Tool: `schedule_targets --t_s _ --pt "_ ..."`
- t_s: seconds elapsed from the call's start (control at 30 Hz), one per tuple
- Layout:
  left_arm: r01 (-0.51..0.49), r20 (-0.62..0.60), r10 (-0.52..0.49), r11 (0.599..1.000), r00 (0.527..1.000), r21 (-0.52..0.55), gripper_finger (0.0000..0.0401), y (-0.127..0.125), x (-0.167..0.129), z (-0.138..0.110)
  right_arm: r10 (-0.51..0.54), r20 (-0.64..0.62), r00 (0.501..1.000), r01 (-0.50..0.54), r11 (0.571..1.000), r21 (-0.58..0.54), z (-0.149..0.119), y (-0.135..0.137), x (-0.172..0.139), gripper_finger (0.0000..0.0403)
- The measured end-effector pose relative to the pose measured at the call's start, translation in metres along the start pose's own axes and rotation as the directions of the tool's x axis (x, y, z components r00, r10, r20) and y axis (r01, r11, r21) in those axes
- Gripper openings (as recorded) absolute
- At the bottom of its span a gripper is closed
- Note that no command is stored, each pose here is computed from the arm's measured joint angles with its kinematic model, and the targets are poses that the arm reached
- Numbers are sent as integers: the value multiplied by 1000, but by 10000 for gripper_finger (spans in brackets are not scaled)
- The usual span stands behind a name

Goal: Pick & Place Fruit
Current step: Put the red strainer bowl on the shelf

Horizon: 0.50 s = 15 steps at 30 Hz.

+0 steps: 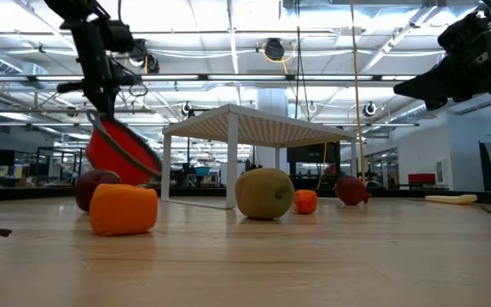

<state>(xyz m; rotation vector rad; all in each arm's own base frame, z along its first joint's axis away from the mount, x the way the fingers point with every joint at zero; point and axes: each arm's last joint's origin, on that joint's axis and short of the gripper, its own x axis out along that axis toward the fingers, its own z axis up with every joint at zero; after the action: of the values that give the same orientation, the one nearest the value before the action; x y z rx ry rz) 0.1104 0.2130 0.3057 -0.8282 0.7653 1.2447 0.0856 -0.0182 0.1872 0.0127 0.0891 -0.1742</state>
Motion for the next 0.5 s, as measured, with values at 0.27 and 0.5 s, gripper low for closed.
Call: schedule_targets --t_s 0.27,0.5 --pt "108 213 -93 992 973 -60 1 3 -39 1 0 0 1000 0 1000 0 0 0 0 0" --pt "286 471 -238 958 849 -31 1 0 -78 6 0 0 1000 0 1000 0 0 0 0 0"
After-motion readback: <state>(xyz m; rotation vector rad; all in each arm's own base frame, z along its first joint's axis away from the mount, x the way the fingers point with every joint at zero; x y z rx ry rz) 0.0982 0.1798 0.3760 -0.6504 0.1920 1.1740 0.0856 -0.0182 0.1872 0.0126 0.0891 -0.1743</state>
